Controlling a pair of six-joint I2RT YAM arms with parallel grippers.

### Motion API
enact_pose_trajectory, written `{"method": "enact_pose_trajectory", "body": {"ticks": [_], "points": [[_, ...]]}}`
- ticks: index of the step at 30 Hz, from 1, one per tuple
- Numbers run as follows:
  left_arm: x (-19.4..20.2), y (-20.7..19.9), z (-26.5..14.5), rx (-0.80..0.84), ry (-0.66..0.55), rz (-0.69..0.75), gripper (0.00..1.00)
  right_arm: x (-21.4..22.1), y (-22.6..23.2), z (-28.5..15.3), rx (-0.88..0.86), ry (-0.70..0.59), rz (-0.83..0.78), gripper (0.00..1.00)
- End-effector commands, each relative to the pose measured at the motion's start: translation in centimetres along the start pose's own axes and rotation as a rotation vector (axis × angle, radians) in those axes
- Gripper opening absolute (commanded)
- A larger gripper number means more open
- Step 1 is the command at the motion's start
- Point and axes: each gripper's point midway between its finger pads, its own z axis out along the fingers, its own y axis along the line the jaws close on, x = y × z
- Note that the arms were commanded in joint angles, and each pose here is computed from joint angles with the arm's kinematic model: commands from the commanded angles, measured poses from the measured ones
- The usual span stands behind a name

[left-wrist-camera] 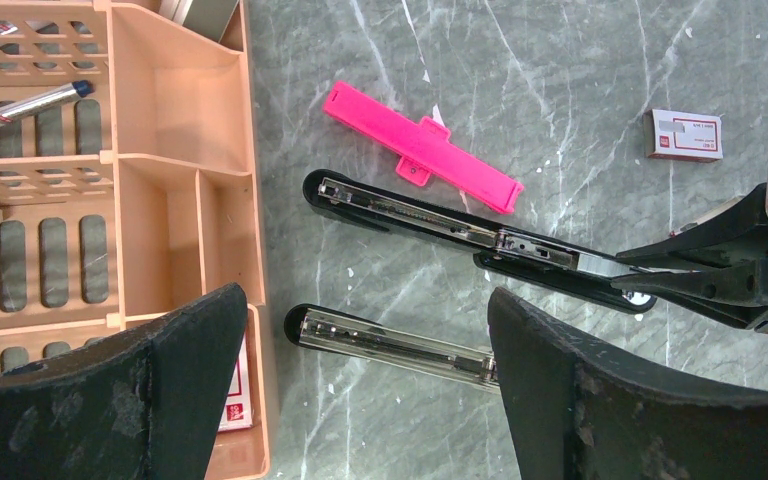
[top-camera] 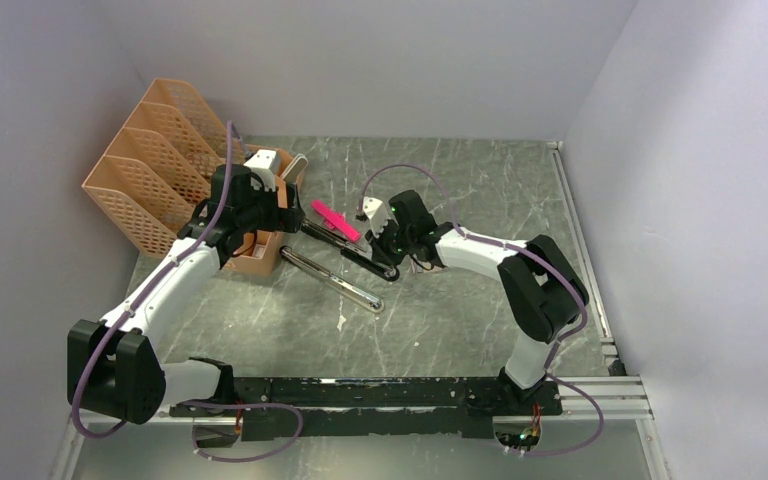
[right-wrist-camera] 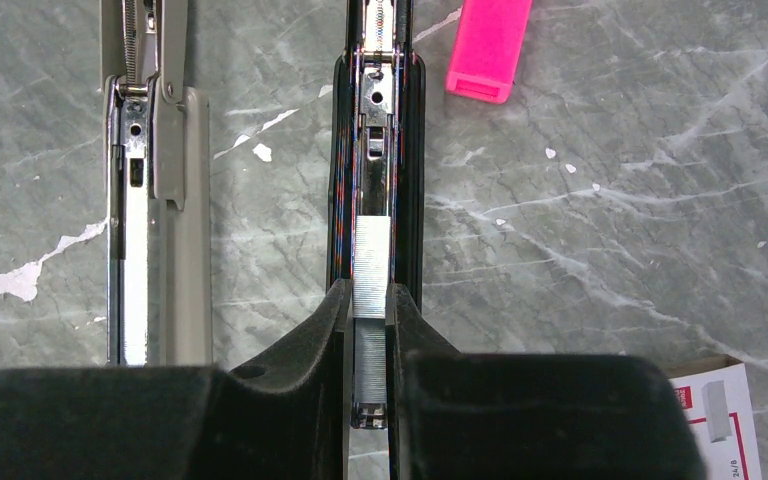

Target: Load the staples into the stapler

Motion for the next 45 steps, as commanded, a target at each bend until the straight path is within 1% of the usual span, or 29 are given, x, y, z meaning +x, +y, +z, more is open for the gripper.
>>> {"method": "enact_pose_trajectory", "body": {"ticks": [1,3,7,17,20,27,30,38,45], "points": [[-0.5,0.2,0.2,0.006,-0.027,-0.008,0.95,0.8,0.6,0.4,-0.029,0.028,0.002,0.09],[-0.4,0.2,0.3,0.004,-0.024,-0.009,0.95,0.7,0.6,0.4,-0.030,0.020,0.004,0.14],[-0.4,0.2,0.3,0.004,-0.024,-0.008,0.95,0.3,0.8,0.3,-0.035,-0.001,0.007,0.21],[-0.5,0.2,0.2,0.005,-0.026,-0.008,0.95,-1.2,0.8,0.0,-0.037,-0.062,0.022,0.28],[-0.6,0.1,0.2,0.008,-0.028,-0.007,0.95,-0.4,1.1,0.0,-0.041,-0.055,0.033,0.30],[-0.4,0.1,0.3,0.008,-0.025,-0.008,0.95,-0.9,0.3,-0.6,0.002,-0.097,0.056,0.33],[-0.5,0.1,0.3,0.009,-0.027,-0.008,0.95,-0.9,0.3,-0.6,0.000,-0.098,0.061,0.39],[-0.4,0.2,0.3,0.008,-0.024,-0.009,0.95,-1.4,-0.4,-1.0,0.038,-0.124,0.077,0.41],[-0.4,0.2,0.3,0.008,-0.025,-0.011,0.95,-2.3,-2.1,-2.1,0.120,-0.190,0.138,0.41]]}}
